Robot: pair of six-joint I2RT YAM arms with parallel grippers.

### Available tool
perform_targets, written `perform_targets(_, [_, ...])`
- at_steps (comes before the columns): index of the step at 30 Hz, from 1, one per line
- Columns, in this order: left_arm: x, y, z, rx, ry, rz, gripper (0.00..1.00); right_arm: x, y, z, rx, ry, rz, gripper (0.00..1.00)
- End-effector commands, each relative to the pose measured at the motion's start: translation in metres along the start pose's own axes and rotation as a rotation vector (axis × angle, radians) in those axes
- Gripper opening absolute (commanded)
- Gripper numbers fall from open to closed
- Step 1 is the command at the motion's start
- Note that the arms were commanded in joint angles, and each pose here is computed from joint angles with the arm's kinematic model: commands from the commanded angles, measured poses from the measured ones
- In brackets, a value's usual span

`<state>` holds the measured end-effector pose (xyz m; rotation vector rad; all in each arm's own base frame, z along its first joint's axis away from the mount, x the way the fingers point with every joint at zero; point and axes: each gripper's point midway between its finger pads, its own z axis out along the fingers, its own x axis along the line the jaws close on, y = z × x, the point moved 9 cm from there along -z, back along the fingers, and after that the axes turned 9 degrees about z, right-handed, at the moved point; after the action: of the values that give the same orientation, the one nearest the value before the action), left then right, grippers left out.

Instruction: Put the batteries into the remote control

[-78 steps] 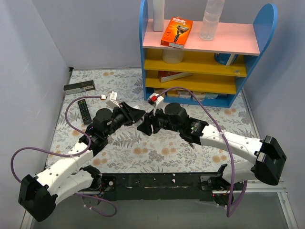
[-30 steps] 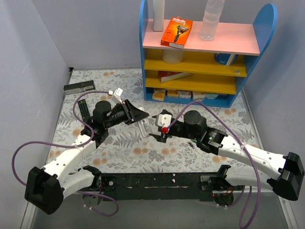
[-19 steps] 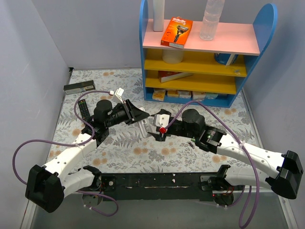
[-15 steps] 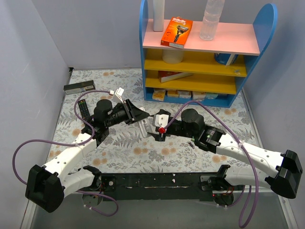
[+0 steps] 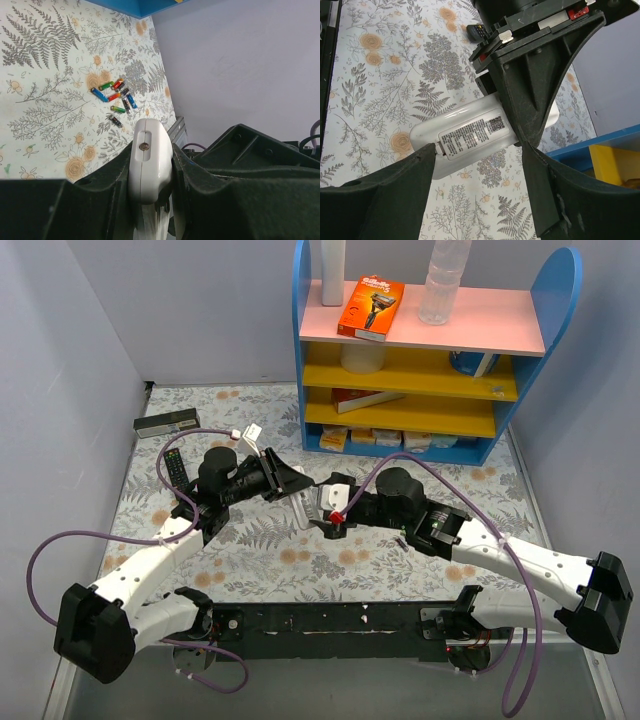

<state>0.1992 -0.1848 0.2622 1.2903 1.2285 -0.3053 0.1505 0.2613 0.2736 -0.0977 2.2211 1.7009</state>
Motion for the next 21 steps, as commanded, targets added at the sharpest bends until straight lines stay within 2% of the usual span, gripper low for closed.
perform_targets(1, [-0.018, 0.012, -0.003, -0.022, -0.052, 0.000, 0.00, -0.004, 0.013, 0.003, -0.012, -0.008, -0.048, 0.77])
perform_targets(10, [-0.021, 0.012, -0.003, 0.006, -0.071, -0.033, 0.00, -0.004, 0.009, 0.011, 0.028, -0.040, -0.140, 0.75])
perform_targets(18, [-0.024, 0.013, -0.002, 0.046, -0.080, -0.044, 0.00, -0.011, 0.002, 0.009, 0.076, -0.169, -0.250, 0.71])
perform_targets(21, [-0.023, 0.012, 0.000, 0.077, -0.081, -0.049, 0.00, -0.016, 0.004, 0.007, 0.057, -0.220, -0.280, 0.69])
